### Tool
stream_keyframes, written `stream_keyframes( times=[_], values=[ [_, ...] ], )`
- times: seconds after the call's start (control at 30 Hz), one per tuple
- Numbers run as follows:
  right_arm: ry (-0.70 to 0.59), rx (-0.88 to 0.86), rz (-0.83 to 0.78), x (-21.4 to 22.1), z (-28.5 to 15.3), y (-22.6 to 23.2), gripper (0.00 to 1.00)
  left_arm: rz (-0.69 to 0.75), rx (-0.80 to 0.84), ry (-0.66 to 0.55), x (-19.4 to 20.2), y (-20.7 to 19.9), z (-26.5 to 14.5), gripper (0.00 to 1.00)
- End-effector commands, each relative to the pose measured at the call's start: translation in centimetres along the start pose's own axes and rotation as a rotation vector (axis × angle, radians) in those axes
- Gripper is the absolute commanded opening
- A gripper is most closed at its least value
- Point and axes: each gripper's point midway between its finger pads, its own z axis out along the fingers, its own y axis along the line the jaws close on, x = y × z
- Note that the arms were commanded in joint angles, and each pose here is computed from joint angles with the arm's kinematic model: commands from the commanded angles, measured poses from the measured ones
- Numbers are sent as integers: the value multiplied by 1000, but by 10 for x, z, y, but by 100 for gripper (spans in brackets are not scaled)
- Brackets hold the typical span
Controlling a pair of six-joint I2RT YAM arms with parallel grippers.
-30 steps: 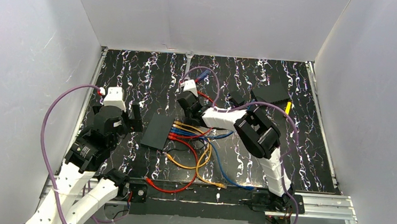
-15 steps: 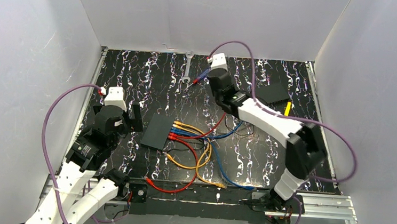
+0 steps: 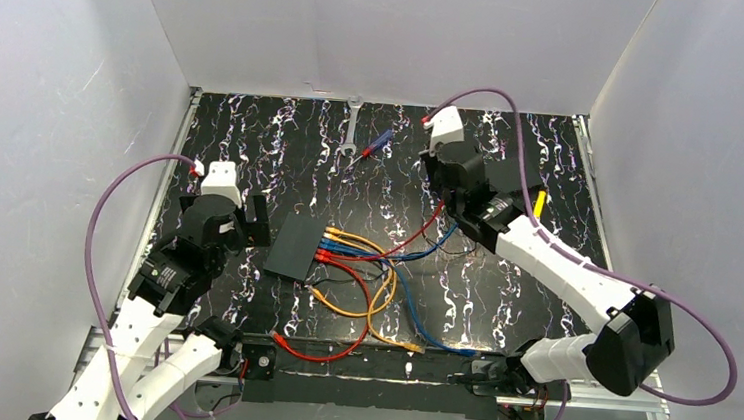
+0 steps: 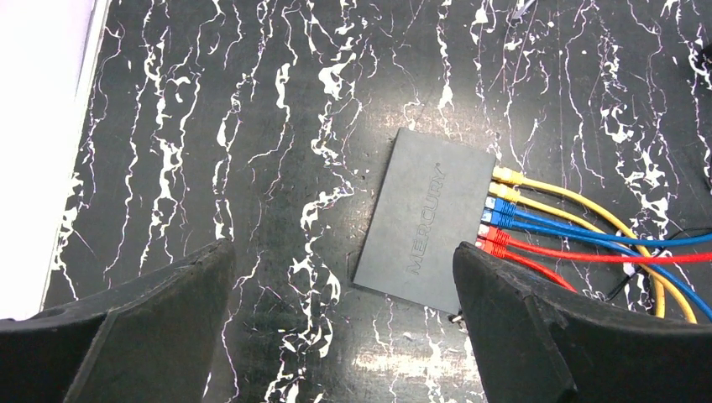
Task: Insert the plug into the switch port
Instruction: Pick up the connector from the center of the board.
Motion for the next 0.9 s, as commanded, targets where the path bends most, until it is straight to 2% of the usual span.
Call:
stream_keyframes(
  times=[0.0,0.2,0.27,0.37,0.5,0.67,0.87],
  values=[
    [-217,247,157,-57,-17,-67,1,16,-12,14,5,1,5,99],
    [-331,361,339,-76,-17,-96,1,17,-21,16,6,2,6,99],
    [-353,325,376,-84,-11,-94,1,17,-17,17,6,1,6,99],
    [-279,138,334,-83,10,-57,1,17,-17,17,6,1,6,99],
    [-145,-119,254,-53,33,0,1,15,-9,15,6,0,6,99],
    [-115,-211,260,-30,37,21,1,16,5,21,7,-3,6,99],
    [-200,-165,131,-50,37,7,1,20,15,22,7,-4,6,99]
  ],
)
